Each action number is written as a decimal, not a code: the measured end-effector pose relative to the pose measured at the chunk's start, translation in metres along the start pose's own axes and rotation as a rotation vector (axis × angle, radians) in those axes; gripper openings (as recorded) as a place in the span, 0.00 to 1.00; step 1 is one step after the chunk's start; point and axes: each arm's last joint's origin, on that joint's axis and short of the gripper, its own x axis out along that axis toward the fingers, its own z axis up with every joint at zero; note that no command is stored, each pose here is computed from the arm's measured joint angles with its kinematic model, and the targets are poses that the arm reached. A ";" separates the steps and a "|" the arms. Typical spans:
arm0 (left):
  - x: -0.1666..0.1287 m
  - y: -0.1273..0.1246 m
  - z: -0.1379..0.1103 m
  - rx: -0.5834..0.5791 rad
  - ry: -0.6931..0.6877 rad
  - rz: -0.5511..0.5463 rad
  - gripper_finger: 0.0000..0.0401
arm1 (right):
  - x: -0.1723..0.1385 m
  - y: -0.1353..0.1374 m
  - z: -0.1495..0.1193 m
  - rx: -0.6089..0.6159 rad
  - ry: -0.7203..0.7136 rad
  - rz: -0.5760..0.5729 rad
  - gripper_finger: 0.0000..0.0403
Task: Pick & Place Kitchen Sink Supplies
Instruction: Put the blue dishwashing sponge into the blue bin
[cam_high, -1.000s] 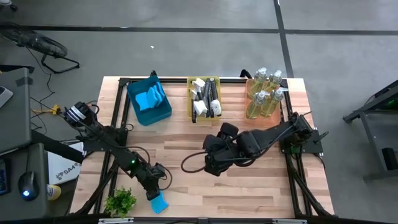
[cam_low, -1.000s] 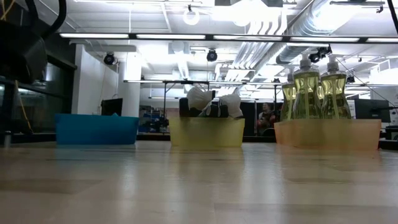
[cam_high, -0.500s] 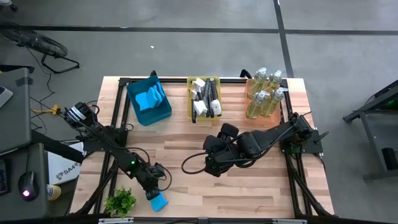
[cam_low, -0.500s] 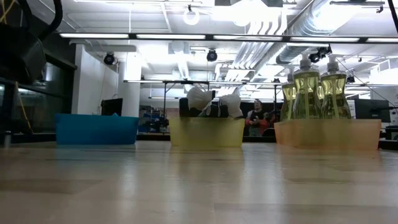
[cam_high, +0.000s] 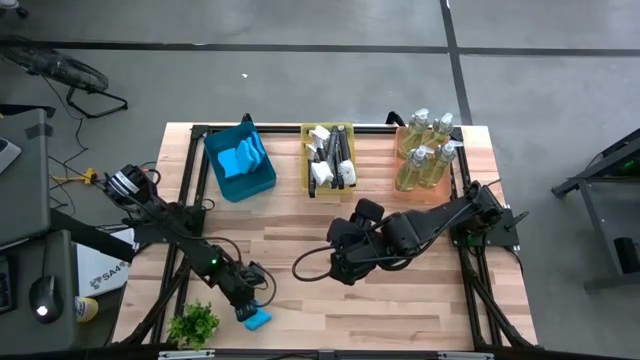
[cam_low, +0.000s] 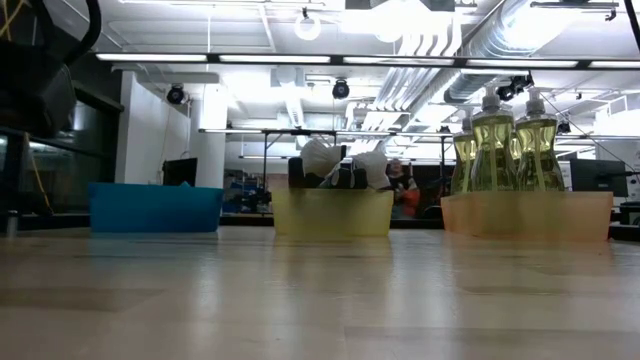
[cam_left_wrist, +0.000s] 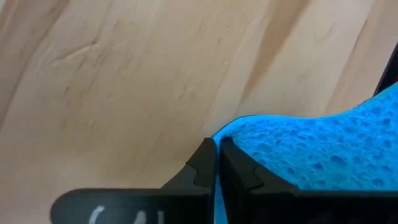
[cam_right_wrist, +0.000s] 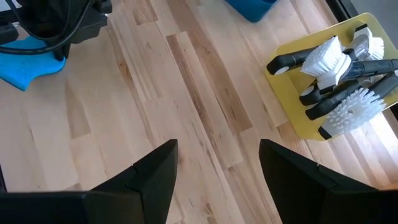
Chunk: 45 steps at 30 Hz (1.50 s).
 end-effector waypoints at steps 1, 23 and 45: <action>-0.001 -0.001 0.000 0.000 -0.005 -0.009 0.01 | 0.000 0.000 0.000 0.000 0.001 0.001 0.55; -0.044 -0.004 0.016 -0.075 -0.508 0.024 0.00 | 0.006 0.009 0.004 -0.011 -0.057 0.011 0.55; -0.129 0.075 0.025 -0.469 -1.055 0.489 0.00 | 0.013 0.010 -0.001 -0.065 -0.020 -0.035 0.55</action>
